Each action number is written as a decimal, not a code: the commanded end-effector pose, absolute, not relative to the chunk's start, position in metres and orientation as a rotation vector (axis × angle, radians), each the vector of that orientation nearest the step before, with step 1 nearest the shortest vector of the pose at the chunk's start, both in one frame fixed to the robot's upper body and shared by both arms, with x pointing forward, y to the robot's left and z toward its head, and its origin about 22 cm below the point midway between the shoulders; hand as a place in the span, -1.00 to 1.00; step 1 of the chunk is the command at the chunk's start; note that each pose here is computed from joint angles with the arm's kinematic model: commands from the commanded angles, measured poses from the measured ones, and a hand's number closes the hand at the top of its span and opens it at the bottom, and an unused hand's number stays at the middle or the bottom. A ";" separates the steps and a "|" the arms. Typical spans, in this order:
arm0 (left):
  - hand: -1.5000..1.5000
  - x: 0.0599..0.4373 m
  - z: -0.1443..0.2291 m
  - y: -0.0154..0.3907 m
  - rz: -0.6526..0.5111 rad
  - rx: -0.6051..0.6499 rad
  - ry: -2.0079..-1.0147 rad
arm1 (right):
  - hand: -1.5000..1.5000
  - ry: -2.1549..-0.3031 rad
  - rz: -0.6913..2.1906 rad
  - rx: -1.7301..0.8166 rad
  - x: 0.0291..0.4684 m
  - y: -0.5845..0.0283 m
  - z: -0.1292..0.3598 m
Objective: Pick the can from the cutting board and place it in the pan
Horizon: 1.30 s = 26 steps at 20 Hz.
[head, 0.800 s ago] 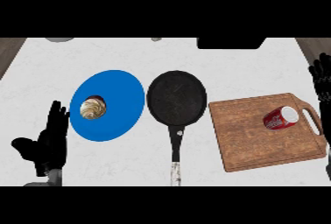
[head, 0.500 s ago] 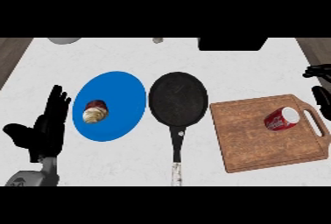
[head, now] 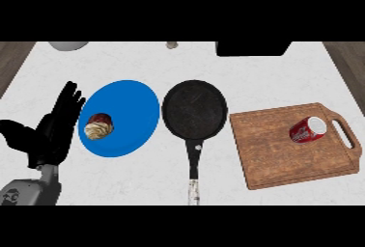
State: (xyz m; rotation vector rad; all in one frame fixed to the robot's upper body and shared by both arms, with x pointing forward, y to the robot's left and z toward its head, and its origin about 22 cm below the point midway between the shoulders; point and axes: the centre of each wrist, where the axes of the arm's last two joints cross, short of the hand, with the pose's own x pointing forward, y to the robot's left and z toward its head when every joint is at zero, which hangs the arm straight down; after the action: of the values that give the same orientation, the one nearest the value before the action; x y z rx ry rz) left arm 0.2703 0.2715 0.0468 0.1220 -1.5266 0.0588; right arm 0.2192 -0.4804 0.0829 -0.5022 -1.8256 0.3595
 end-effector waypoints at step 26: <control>0.00 0.278 0.065 0.269 0.022 0.102 -1.525 | -1.00 -1.008 1.401 -0.574 0.304 -0.418 0.155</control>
State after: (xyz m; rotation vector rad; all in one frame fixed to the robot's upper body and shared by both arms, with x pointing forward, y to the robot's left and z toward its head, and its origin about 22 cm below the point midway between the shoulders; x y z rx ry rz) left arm 0.2791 0.2641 0.0639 0.0877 -1.5256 0.0200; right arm 0.2944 -0.4298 0.1546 -0.6152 -1.1325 1.3075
